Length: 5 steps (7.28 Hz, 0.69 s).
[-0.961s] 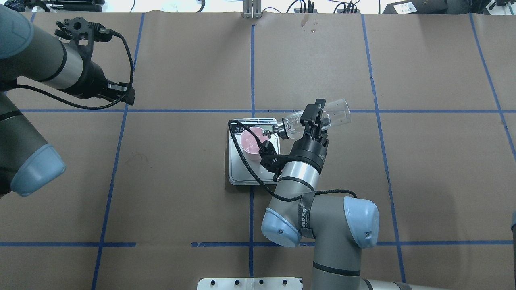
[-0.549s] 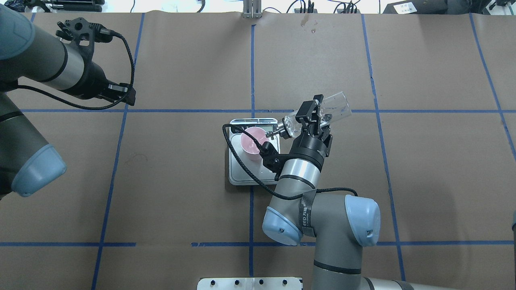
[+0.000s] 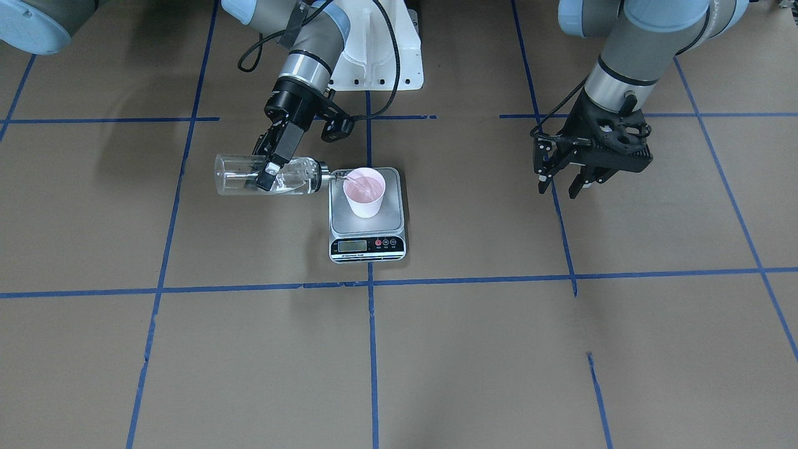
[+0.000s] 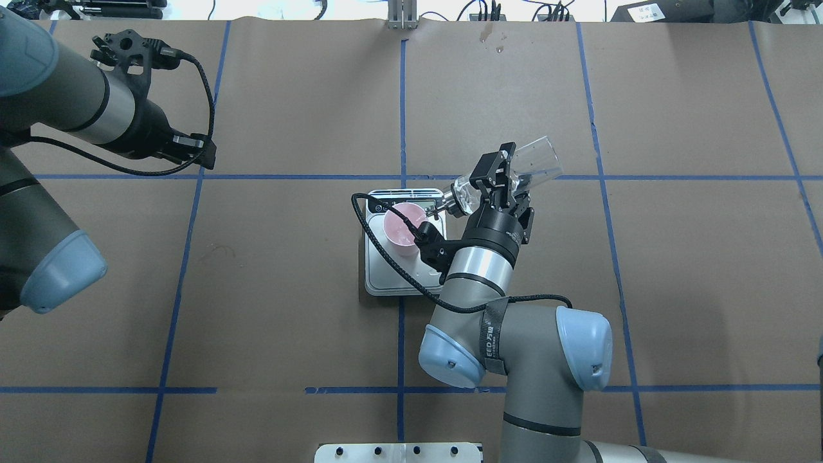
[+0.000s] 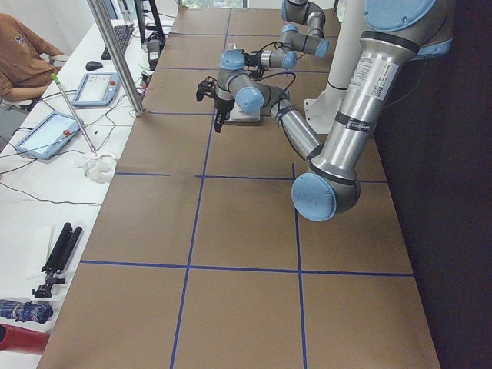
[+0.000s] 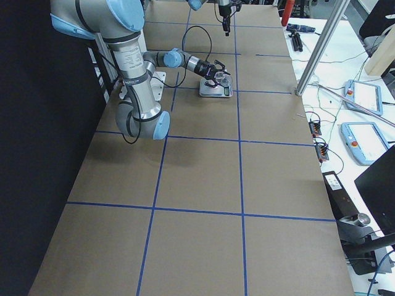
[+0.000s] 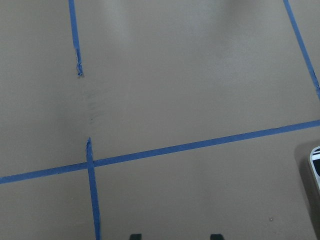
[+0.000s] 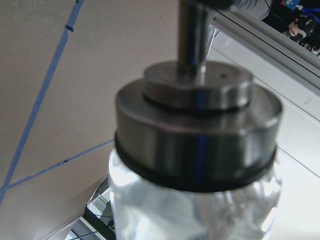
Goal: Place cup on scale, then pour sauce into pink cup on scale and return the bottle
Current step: 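Tilt the bottle spout over the pink cup with the right gripper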
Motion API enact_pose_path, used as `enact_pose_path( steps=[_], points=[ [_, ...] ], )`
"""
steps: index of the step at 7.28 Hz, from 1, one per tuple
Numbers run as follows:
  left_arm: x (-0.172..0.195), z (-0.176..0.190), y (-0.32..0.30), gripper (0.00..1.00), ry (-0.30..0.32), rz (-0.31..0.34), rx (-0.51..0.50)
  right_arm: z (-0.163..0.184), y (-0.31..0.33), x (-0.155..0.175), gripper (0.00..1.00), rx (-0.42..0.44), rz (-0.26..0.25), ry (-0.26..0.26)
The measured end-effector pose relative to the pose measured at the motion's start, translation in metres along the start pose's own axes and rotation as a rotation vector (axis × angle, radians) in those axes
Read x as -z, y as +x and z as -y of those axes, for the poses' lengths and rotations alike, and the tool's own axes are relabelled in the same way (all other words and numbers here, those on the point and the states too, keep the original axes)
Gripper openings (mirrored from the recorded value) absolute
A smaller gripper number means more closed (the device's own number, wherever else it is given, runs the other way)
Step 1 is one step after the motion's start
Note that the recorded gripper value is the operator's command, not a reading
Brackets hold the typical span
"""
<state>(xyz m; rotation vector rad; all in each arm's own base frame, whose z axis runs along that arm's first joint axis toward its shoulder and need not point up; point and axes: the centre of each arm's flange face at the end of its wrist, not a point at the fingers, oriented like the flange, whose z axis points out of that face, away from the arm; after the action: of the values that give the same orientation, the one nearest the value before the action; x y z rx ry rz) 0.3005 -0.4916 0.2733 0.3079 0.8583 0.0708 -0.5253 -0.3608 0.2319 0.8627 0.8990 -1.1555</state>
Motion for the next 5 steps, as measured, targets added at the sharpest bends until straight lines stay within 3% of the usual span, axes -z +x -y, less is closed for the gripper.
enact_pose_path(
  steps=[3,5],
  points=[
    [-0.001,0.0,0.0,0.56,-0.001,0.001,0.001,-0.01,0.013,0.004,0.0,-0.02,0.002,0.012],
    [-0.001,0.0,0.0,0.56,-0.001,0.001,0.0,-0.017,0.014,0.003,0.0,-0.098,0.009,0.016]
  ],
)
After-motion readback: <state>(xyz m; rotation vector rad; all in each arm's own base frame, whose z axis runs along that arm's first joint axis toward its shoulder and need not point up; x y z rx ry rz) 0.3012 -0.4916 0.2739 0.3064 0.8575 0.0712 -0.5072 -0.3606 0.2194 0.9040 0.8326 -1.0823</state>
